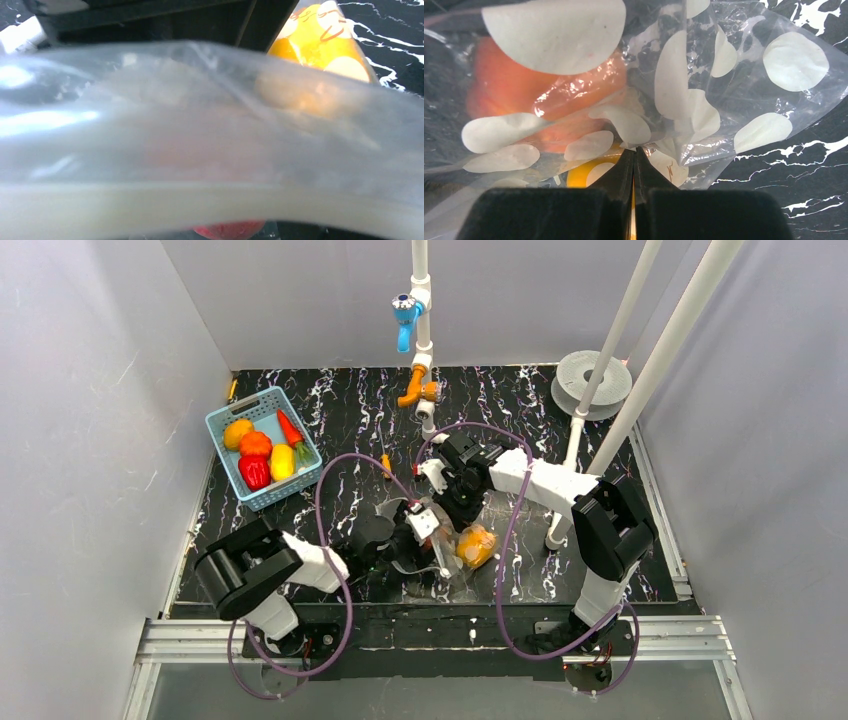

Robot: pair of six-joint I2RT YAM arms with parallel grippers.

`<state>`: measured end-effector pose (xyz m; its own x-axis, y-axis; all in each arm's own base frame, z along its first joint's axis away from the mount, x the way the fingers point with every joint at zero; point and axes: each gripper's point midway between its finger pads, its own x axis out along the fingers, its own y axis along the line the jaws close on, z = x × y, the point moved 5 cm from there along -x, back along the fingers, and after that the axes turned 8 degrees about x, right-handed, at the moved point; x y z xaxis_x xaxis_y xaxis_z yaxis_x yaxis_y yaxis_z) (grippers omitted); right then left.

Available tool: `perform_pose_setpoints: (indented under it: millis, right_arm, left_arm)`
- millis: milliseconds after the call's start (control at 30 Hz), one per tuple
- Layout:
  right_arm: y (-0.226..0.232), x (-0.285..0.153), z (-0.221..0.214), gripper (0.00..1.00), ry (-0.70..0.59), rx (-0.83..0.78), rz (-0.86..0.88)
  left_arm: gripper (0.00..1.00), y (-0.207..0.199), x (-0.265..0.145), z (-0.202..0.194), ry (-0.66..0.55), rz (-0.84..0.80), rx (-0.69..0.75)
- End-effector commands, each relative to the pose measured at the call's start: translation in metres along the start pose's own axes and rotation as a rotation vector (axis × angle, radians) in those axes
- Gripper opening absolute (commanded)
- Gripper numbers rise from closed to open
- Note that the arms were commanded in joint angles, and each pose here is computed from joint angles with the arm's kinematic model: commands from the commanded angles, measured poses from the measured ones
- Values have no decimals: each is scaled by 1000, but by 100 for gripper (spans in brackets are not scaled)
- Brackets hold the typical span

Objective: Open the zip-top bag and remove the fake food
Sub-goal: Pick up the fake fruit from the zipper food storage bag.

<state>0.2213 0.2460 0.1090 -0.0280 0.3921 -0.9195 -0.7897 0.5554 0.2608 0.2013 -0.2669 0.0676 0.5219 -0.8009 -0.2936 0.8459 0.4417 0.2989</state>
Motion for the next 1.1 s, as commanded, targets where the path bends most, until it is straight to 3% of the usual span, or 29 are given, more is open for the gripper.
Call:
perform_pose_setpoints:
  millis: [0,133,200,500,1067]
  right_arm:
    - [3,-15,14,1,-64,-29,-15]
    - [3,-19,14,1,-77,-35,-10]
    - [4,-21,14,1,-84,-39,-5]
    - [9,-26,13,1,-99,-56,34]
    - [9,-31,14,1,-117,-63,36]
  left_arm:
    - [59,6,-14,9,-3,25,8]
    - [29,8,-27,20,-28,27,-14]
    - [23,9,-35,26,-32,32,-28]
    - [13,13,-82,56,-13,32,-135]
    - [1,49,-154,93,235,175,-421]
